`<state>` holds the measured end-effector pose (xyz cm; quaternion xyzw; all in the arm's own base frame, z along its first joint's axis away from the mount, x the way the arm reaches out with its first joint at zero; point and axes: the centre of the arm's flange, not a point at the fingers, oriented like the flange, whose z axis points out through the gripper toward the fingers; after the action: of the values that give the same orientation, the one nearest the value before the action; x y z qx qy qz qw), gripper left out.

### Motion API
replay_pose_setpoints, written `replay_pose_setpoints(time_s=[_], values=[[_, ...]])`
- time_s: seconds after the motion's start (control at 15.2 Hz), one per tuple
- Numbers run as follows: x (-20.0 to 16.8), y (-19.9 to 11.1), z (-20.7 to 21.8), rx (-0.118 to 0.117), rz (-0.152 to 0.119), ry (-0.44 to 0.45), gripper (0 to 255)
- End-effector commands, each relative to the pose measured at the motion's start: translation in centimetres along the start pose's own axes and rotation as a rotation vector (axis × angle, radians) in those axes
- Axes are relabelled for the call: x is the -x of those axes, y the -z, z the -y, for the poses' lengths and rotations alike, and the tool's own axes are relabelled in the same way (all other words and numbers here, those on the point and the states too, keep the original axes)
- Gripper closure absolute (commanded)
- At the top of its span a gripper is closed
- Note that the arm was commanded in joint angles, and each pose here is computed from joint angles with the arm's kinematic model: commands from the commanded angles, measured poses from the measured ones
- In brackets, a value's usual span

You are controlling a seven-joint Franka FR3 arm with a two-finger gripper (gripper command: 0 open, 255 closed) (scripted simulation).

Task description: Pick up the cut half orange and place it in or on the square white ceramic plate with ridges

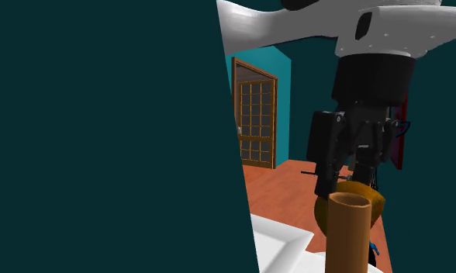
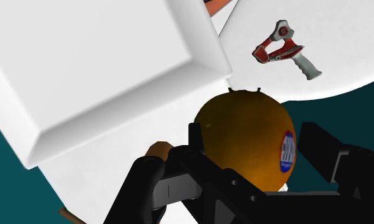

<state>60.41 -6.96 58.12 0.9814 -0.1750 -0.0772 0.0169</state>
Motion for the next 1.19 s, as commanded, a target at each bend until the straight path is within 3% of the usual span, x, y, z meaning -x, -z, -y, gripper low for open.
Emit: replay_pose_setpoints(time_s=[0.0,0.46,1.12], values=[[0.2,1.1,-0.1,0.0,0.0,0.0,255],[0.7,4.3,-0.3,0.0,0.0,0.0,255],[8.6,3.5,-10.8,0.0,0.0,0.0,255]])
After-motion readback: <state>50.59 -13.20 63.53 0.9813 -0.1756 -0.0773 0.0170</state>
